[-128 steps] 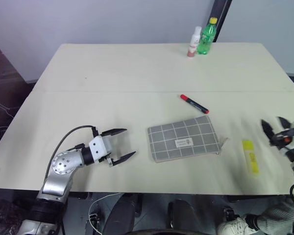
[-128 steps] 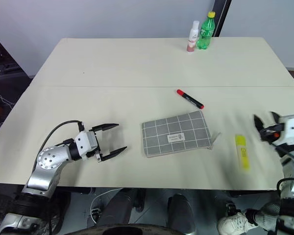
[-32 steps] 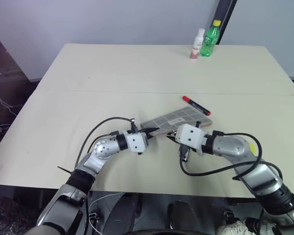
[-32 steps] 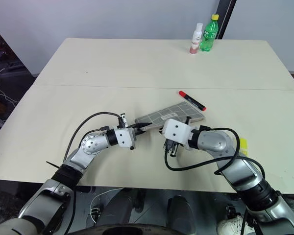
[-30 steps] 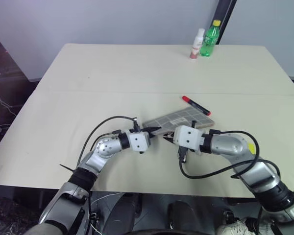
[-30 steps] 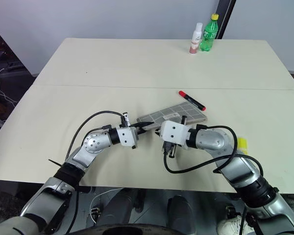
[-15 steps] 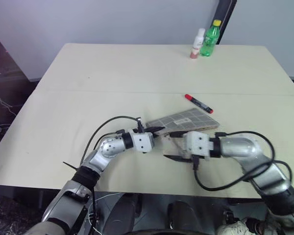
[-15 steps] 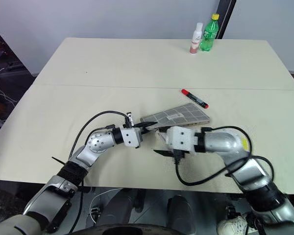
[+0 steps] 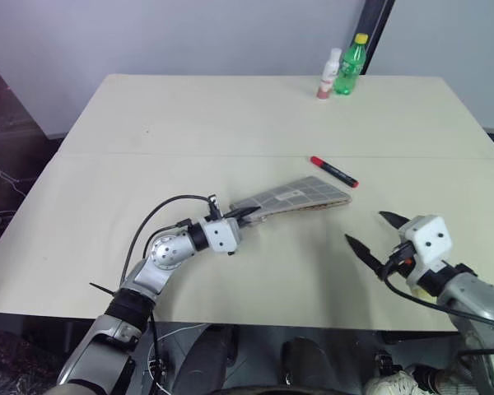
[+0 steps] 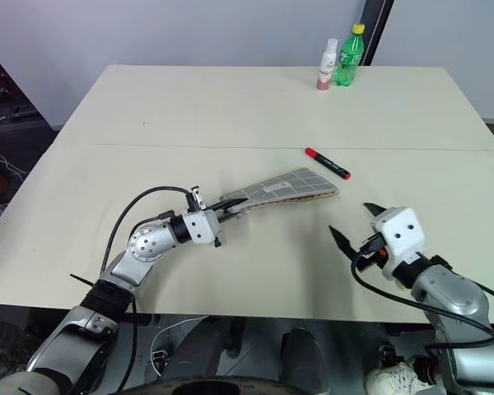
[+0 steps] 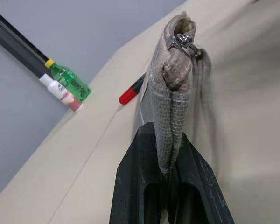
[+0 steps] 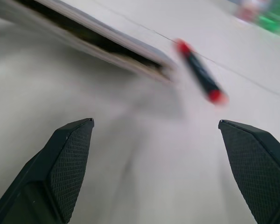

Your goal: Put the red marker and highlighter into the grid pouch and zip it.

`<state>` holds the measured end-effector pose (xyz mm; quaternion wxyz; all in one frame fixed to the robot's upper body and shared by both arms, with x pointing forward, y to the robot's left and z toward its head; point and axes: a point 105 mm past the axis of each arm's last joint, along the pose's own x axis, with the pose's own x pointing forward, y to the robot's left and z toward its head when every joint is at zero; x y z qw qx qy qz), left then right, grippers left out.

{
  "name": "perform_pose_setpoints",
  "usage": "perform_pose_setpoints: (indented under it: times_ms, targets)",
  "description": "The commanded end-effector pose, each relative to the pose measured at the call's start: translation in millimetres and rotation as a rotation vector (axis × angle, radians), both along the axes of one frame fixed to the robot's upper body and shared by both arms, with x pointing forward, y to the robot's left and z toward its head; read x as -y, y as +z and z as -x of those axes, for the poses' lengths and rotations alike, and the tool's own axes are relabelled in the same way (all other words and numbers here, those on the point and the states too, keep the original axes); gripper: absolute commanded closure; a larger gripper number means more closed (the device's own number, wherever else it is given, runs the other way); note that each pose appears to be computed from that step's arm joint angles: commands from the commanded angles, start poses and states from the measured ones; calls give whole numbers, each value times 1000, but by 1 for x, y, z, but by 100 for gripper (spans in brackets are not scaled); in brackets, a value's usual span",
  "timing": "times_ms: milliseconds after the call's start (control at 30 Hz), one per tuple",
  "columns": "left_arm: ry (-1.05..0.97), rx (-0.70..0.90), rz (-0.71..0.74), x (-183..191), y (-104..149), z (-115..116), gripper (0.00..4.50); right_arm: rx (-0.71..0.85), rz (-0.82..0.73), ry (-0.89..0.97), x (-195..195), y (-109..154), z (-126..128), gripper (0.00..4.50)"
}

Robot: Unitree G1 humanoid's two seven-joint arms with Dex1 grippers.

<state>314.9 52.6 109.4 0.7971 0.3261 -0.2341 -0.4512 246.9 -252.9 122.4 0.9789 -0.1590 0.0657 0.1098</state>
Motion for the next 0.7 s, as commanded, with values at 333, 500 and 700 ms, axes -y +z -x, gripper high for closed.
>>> perform_pose_setpoints:
  times_ms: [333,500,700]
  targets:
    - [-38,38,40,-1,10,6,450,-243,-94,-455,41,-48,72,6]
    - [-43,38,49,1,15,3,450,-303,-211,-446,31,-62,69,141]
    - [-60,-26,71,-2,16,0,450,-180,-108,-244,20,-35,45,361]
